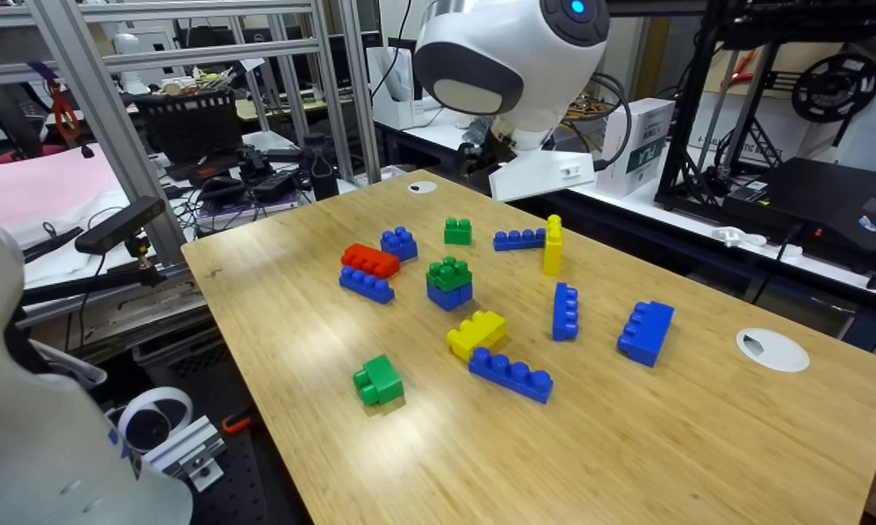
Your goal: Turn the blue legos with the green legos on the top anti clockwise then put the green legos on top of the same legos
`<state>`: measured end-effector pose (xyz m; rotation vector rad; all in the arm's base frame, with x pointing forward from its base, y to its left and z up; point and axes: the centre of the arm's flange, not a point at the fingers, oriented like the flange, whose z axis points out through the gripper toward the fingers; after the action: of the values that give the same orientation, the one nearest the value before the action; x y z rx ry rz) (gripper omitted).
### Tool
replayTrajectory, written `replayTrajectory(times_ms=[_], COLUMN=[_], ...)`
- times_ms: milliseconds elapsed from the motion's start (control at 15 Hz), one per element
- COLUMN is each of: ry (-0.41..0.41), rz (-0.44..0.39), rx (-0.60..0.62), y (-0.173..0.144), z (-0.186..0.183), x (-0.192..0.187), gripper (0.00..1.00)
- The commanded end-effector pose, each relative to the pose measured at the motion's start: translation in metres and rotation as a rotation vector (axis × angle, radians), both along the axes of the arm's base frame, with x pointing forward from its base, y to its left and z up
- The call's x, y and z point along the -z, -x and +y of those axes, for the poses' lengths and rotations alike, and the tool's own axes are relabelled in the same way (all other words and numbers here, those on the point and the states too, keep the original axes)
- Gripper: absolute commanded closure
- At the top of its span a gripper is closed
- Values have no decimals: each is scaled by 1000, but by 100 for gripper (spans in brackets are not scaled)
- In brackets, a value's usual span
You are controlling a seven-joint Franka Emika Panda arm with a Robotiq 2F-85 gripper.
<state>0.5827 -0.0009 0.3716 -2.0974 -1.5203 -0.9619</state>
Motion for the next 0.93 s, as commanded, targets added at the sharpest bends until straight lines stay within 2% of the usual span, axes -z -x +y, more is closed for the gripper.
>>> replayTrajectory(times_ms=[0, 267, 467, 667, 867], ry=[112, 199, 217, 222, 261], rz=[48, 119, 188, 223, 248], rx=[152, 233, 253, 300, 349], y=[9, 11, 10, 10, 8], z=[18, 37, 52, 65, 70], x=[-5, -9, -15, -20, -16], gripper=[0, 0, 0, 0, 0])
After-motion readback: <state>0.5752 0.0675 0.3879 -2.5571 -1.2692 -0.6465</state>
